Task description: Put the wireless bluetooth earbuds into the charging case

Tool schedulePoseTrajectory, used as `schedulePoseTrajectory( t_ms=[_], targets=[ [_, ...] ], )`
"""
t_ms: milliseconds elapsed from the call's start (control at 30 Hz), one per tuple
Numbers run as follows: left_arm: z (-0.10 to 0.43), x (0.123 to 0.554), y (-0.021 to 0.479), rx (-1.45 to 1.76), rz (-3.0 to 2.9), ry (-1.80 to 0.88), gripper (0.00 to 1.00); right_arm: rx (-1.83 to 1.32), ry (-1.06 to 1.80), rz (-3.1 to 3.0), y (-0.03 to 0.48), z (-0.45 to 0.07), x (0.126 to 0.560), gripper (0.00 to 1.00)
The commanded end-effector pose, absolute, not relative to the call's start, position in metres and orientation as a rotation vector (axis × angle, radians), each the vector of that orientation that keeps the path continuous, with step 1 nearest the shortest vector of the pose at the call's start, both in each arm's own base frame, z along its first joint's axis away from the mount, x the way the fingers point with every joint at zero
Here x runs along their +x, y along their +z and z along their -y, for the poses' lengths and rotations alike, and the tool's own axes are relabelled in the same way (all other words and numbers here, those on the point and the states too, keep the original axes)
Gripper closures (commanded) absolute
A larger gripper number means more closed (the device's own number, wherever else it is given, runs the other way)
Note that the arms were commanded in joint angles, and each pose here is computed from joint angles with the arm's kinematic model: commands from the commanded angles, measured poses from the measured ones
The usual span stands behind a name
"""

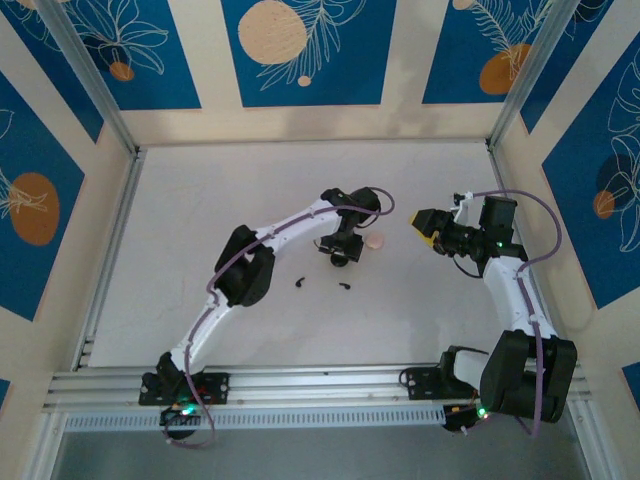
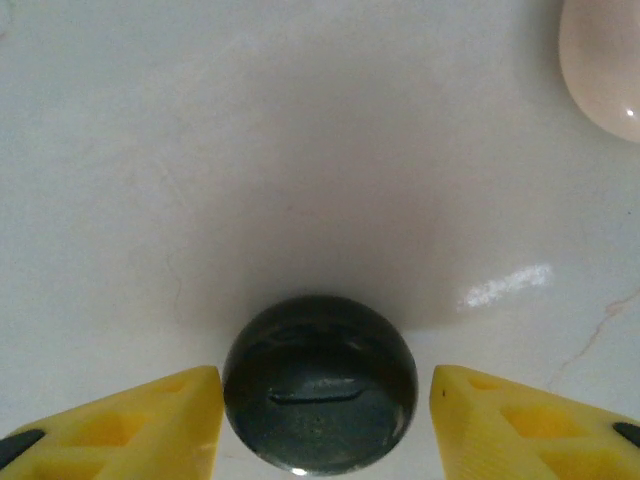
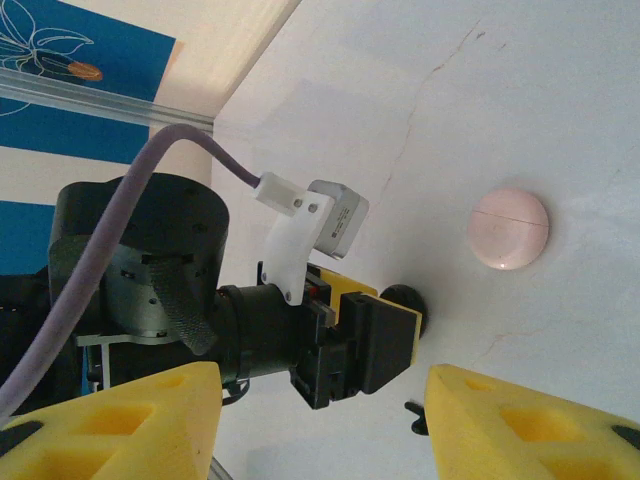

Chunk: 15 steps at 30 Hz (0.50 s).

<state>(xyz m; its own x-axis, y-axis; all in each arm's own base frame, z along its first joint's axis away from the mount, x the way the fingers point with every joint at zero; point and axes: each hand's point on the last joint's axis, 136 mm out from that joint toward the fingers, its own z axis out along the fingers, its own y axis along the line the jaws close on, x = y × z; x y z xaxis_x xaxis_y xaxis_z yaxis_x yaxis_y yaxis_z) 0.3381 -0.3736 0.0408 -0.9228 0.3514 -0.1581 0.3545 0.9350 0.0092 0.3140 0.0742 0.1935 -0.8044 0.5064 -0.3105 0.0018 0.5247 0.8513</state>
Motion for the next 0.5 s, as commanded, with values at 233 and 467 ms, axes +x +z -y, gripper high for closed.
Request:
schedulePoseTrajectory(
  t_ms=[233, 467],
  targets=[
    [0.378, 0.331, 0.026, 0.599, -2.97, 0.0, 0.44, 0.396, 1.257, -2.239, 0.196, -0.079, 0.308, 0.44],
    [0.38, 0.321, 0.026, 0.648, -2.985, -0.004, 0.53, 0.389, 1.261, -2.24, 0.197, -0.08, 0.307, 0.44]
  ],
)
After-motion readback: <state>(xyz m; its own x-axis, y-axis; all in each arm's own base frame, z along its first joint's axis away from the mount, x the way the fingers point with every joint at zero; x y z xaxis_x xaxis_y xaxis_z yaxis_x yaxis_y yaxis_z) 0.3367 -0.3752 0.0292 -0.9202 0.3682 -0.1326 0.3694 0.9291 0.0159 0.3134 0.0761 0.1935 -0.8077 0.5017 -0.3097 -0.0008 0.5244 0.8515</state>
